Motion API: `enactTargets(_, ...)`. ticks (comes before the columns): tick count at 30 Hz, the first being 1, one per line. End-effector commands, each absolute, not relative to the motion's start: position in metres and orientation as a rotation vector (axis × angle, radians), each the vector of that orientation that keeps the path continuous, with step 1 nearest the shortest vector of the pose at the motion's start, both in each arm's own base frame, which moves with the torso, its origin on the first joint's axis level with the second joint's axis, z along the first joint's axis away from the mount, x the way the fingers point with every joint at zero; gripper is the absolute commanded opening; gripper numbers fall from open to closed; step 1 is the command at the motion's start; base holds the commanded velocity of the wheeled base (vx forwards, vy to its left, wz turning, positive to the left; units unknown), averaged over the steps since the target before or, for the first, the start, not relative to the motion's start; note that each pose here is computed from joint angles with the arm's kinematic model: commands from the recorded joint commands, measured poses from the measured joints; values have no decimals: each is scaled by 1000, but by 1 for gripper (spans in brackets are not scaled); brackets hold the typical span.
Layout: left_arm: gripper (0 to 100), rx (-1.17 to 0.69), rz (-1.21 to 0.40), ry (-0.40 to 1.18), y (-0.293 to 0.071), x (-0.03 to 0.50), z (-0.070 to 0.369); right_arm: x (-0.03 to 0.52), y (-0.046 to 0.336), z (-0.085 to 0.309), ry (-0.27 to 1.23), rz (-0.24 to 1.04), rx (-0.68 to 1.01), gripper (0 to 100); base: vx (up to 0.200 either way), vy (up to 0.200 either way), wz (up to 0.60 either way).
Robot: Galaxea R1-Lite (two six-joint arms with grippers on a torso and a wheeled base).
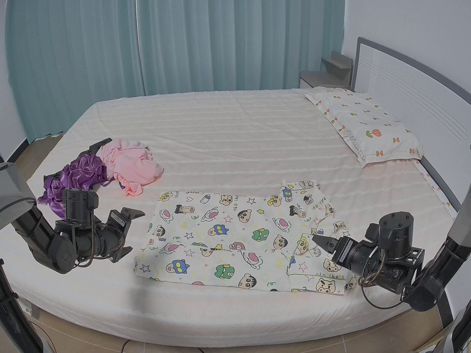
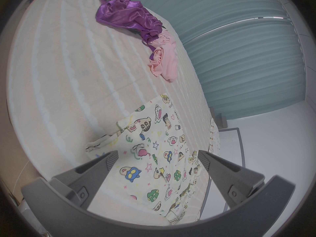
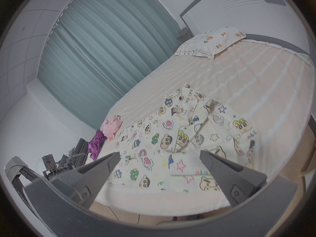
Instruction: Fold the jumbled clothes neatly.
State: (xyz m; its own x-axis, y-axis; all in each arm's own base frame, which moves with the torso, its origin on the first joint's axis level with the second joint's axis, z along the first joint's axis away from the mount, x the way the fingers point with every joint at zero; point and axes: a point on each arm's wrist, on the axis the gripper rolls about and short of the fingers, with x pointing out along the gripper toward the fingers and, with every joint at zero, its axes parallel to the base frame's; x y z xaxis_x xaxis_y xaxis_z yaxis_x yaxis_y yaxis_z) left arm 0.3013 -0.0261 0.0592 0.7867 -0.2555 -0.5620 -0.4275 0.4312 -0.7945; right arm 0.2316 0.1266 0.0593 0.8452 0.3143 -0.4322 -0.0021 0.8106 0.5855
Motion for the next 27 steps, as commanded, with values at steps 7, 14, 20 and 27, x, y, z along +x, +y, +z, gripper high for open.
enactTargets(7,100,-1148,119,705,-27,300,58,232,126,60,543,177,609,100,0,0,0)
enactTargets(14,100,-1145,119,713,-29,301,55,232,126,60,543,177,609,100,0,-114,0)
enactTargets(20,100,-1136,118,720,-30,300,53,231,127,60,544,178,608,100,0,-167,0)
enactTargets(27,100,-1138,120,705,-30,302,55,231,127,59,549,179,606,100,0,0,0)
